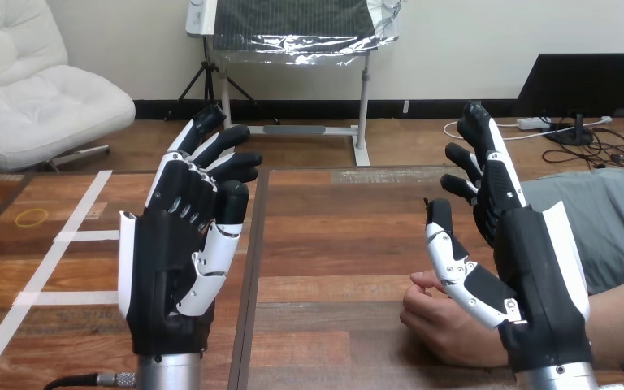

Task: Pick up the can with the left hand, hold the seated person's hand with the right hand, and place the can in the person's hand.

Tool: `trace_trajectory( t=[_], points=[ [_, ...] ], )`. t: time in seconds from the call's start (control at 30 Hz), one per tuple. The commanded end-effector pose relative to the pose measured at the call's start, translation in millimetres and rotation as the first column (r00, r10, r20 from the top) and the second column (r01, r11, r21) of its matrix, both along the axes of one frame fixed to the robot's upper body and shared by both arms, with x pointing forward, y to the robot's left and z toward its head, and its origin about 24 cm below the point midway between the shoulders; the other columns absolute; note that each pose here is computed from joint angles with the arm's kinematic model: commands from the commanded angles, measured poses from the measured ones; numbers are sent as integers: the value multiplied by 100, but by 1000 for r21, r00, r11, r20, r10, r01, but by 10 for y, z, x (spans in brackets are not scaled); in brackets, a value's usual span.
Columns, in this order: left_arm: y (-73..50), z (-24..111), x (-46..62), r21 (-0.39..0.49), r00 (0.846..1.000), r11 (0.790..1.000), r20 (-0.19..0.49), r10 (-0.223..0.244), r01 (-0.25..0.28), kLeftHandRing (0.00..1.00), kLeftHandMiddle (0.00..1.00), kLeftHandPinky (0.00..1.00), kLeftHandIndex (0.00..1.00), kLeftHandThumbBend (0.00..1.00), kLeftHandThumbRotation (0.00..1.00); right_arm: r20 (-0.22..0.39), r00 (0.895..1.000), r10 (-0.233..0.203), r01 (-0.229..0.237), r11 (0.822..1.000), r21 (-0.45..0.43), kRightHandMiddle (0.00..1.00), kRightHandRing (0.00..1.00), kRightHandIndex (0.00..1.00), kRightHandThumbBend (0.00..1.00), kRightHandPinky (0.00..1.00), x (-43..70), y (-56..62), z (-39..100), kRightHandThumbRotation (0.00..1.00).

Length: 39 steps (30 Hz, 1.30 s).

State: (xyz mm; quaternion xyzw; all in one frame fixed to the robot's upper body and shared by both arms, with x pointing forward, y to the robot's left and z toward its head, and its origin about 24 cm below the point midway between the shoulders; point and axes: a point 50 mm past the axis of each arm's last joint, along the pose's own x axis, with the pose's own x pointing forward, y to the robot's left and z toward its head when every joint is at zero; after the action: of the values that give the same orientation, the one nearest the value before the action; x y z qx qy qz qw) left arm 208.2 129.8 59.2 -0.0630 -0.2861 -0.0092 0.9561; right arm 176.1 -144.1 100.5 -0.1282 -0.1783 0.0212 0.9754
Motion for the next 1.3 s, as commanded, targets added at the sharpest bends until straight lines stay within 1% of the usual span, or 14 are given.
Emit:
trace_trajectory(
  t=[0.0, 0.17, 0.27, 0.37, 0.4, 0.47, 0.53, 0.67, 0.8, 0.83, 0.87, 1.07, 1.23, 1.27],
  points=[
    [-30, 159, 16, -23, 998, 1000, 69, 9, -7, 71, 77, 68, 83, 50, 56, 94, 996, 10, -12, 1000, 13, 99, 94, 99, 0, 87, 67, 20, 191, 0],
    [39, 206, 33, 6, 997, 1000, 66, 30, -31, 72, 78, 68, 82, 52, 48, 94, 996, 13, -14, 1000, 19, 99, 94, 99, 0, 87, 72, 23, 192, 0],
    [119, 252, 45, 63, 997, 997, 63, 41, -45, 73, 79, 68, 83, 52, 43, 97, 995, 14, -16, 1000, 19, 99, 94, 99, 0, 87, 79, 21, 190, 0],
    [228, 303, 50, 155, 997, 985, 36, 69, -74, 75, 80, 69, 84, 52, 38, 96, 995, 13, -15, 1000, 19, 99, 94, 99, 0, 86, 82, 20, 189, 0],
    [285, 335, 57, 190, 997, 979, 19, 73, -75, 75, 81, 69, 84, 52, 37, 96, 995, 12, -14, 1000, 19, 99, 94, 99, 0, 86, 84, 18, 189, 0],
    [342, 373, 63, 223, 997, 972, -1, 75, -73, 77, 82, 70, 84, 54, 31, 97, 995, 10, -12, 1000, 19, 99, 94, 99, 0, 86, 85, 18, 188, 0],
    [440, 425, 78, 290, 995, 954, -33, 93, -79, 80, 84, 72, 84, 55, 26, 98, 995, 11, -13, 1000, 20, 99, 94, 99, 0, 86, 87, 18, 188, 0],
    [574, 498, 98, 362, 991, 928, -59, 116, -87, 82, 85, 74, 84, 59, 22, 98, 995, 10, -12, 1000, 18, 99, 94, 99, 0, 86, 89, 18, 187, 0],
    [738, 592, 127, 446, 982, 886, -67, 177, -130, 83, 85, 76, 83, 63, 16, 94, 995, 11, -13, 1000, 22, 98, 93, 99, 0, 86, 93, 12, 182, 0],
    [754, 604, 130, 454, 981, 881, -68, 184, -133, 83, 86, 77, 83, 64, 15, 94, 996, 11, -13, 1000, 23, 98, 93, 99, 0, 85, 93, 11, 181, 0],
    [794, 625, 136, 480, 977, 865, -68, 200, -144, 83, 86, 77, 83, 65, 14, 92, 996, 11, -13, 1000, 22, 98, 93, 99, 0, 85, 94, 10, 180, 0],
    [935, 712, 161, 570, 964, 804, -77, 254, -166, 84, 87, 81, 85, 69, 17, 88, 996, 8, -9, 1000, 15, 98, 93, 99, 0, 85, 98, 5, 176, 0],
    [1008, 755, 178, 601, 959, 780, -79, 274, -173, 85, 88, 84, 86, 70, 20, 85, 996, 10, -11, 1000, 13, 98, 93, 99, 0, 85, 102, 2, 175, 0],
    [1037, 771, 189, 620, 956, 764, -76, 284, -178, 85, 88, 84, 86, 70, 21, 85, 996, 11, -12, 1000, 13, 98, 93, 99, 0, 85, 103, 1, 174, 0]
  ],
)
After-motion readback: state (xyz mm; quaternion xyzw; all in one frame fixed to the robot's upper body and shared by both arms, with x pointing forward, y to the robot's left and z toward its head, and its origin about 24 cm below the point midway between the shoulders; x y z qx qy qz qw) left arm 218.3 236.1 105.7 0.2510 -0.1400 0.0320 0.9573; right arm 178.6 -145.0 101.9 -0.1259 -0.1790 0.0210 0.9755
